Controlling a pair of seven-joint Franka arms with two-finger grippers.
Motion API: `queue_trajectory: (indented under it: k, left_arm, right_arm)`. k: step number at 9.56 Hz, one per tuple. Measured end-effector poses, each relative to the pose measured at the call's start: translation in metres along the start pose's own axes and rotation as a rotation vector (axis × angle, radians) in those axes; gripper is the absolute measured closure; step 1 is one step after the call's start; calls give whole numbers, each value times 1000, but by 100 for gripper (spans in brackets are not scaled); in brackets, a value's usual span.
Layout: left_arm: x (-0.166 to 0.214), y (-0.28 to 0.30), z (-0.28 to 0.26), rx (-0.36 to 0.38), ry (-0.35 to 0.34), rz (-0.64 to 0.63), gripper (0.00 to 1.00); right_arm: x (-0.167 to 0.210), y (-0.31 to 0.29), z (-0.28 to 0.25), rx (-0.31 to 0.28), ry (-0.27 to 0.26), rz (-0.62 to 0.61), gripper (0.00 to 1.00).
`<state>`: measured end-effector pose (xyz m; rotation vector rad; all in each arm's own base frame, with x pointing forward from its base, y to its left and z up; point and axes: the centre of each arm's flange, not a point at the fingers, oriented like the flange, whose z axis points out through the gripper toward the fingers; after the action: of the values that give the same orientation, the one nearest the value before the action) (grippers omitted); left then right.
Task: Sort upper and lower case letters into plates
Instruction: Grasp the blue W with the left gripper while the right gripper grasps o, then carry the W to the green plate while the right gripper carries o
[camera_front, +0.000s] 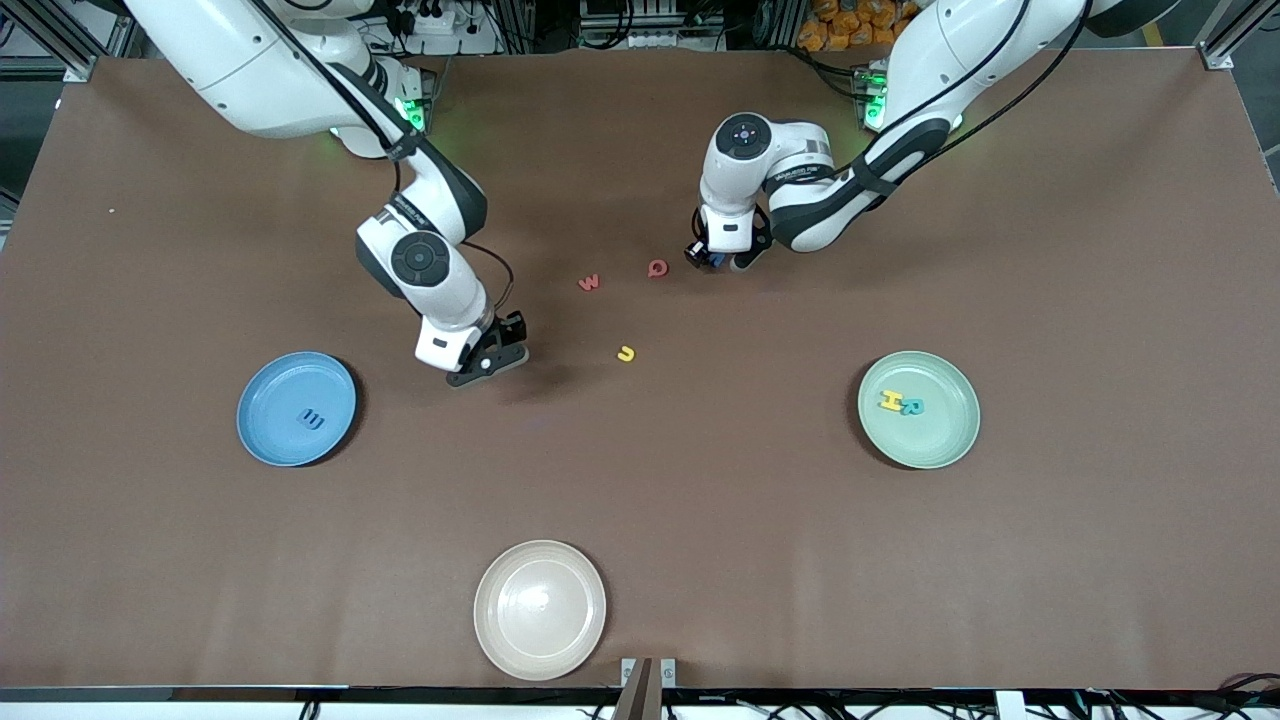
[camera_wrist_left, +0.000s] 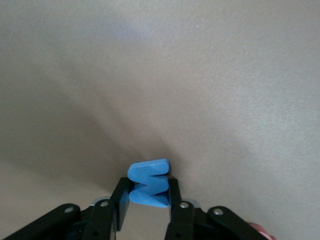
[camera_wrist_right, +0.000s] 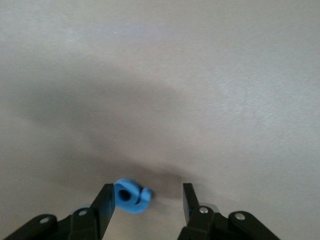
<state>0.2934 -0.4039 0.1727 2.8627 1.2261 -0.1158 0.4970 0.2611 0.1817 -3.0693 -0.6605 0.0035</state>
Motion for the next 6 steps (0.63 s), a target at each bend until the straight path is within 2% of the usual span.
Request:
queue_trajectory:
  k: [6]
  left_arm:
    - [63,46,-34,-32,131,70,64]
  right_arm:
    - [0,-25,0,-3,0,27,37]
